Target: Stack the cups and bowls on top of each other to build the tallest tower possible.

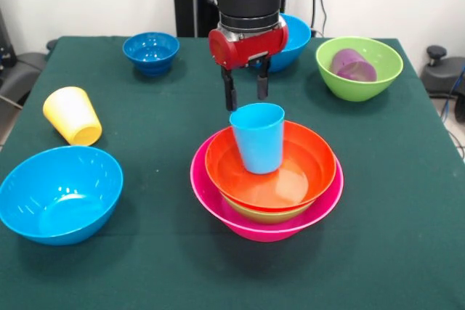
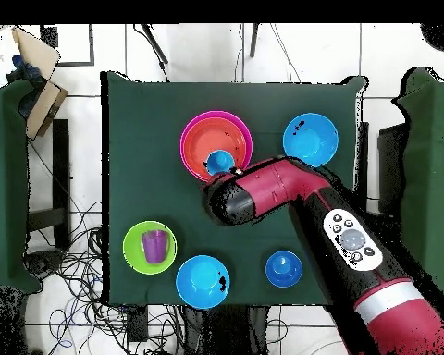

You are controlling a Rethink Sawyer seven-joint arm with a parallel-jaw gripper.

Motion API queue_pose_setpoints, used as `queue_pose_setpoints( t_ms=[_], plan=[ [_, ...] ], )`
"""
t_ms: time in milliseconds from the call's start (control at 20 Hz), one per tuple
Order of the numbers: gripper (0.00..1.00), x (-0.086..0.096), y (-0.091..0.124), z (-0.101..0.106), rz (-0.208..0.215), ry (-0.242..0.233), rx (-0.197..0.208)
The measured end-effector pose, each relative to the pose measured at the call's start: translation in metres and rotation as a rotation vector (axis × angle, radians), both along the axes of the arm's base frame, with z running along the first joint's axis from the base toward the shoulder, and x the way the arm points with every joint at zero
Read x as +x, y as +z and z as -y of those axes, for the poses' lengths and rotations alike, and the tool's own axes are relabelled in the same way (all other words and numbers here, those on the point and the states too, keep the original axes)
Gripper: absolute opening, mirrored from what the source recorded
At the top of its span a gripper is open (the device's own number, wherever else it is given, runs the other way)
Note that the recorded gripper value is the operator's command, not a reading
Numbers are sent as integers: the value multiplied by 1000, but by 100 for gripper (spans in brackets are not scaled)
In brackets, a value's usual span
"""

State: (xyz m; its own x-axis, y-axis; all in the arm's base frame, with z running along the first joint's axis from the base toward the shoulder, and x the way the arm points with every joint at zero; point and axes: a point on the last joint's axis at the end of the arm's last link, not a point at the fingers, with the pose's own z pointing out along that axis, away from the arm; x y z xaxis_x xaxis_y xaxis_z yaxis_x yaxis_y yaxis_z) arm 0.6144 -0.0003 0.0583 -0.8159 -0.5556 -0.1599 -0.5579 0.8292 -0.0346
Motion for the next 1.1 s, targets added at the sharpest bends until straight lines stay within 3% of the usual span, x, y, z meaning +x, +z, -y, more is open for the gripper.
queue_pose_setpoints(
  t_ms=[150,350,700,1100],
  plan=[
    [100,-15,-3,-2,-18,9,7],
    [100,-52,-7,-7,-65,36,21],
    [100,-98,4,-7,-125,52,23],
    [100,-112,24,12,-138,-2,16]
  ],
)
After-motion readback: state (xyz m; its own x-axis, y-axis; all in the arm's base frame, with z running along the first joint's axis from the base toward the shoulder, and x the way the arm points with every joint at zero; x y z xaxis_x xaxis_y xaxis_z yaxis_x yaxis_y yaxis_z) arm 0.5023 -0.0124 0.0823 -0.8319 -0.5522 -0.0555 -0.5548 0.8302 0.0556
